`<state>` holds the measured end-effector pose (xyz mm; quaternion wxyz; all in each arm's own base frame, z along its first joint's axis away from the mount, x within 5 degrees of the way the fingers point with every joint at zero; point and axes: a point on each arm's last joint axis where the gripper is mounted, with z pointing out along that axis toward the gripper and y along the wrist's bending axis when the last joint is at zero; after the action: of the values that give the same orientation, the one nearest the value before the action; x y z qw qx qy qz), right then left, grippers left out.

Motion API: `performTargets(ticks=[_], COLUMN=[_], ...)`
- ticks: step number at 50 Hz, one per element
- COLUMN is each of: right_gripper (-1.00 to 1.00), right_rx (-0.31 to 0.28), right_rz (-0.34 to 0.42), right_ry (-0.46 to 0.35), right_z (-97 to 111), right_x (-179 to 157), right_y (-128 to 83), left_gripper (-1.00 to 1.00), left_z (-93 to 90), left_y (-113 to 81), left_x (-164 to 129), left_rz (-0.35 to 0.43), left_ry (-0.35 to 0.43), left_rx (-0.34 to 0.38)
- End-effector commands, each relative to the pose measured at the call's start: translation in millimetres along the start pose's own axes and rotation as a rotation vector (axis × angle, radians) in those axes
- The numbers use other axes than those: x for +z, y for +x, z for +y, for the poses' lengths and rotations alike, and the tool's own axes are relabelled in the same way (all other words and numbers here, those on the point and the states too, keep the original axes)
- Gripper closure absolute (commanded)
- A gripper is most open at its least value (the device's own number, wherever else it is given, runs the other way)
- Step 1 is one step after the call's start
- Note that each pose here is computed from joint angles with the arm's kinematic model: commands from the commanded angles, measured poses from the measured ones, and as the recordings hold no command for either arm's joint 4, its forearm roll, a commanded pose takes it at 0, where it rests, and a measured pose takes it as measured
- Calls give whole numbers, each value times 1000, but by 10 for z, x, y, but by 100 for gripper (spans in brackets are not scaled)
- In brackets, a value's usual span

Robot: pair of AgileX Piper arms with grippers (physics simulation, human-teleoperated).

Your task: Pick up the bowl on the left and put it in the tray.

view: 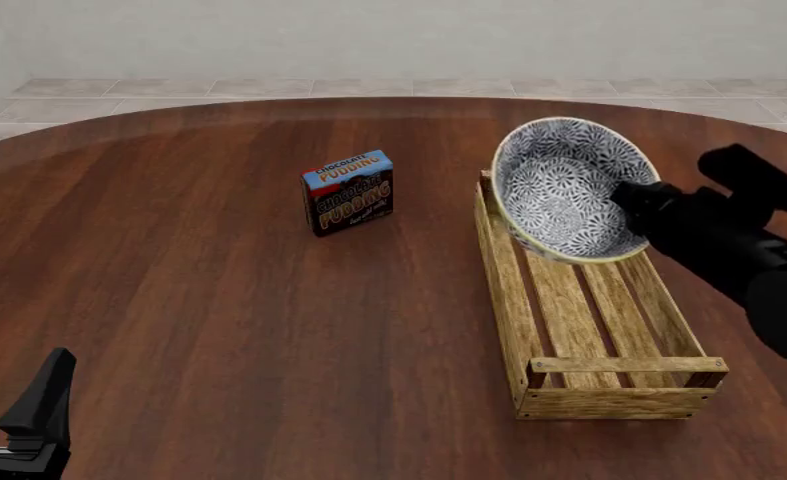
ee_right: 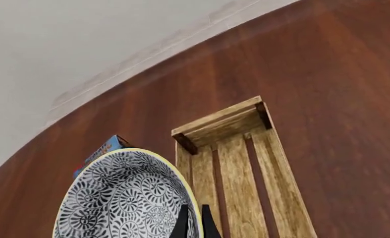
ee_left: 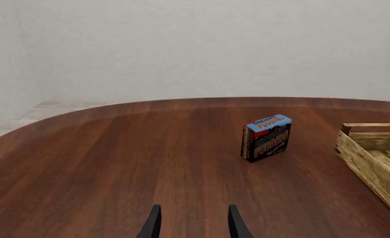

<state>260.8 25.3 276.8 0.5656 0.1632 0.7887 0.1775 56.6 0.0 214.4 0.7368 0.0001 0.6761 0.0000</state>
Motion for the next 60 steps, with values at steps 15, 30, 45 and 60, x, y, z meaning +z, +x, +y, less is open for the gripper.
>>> performTargets(ticks=[15, 30, 45, 60], right_gripper=[100, 100, 100, 100], right_rx=[55, 59, 61, 57], right_rz=[-13, 7, 26, 17], right_ry=[60, 74, 88, 102], right_z=[-194, -255, -317, -413], right_x=[76, 182, 311, 267], right_y=[32, 119, 204, 280], left_gripper=[-100, -100, -100, -100], left_z=[0, 0, 0, 0], left_y=[0, 0, 0, 0], left_x=[0, 0, 0, 0], left_rz=[0, 0, 0, 0], left_ry=[0, 0, 0, 0], left_rx=[0, 0, 0, 0])
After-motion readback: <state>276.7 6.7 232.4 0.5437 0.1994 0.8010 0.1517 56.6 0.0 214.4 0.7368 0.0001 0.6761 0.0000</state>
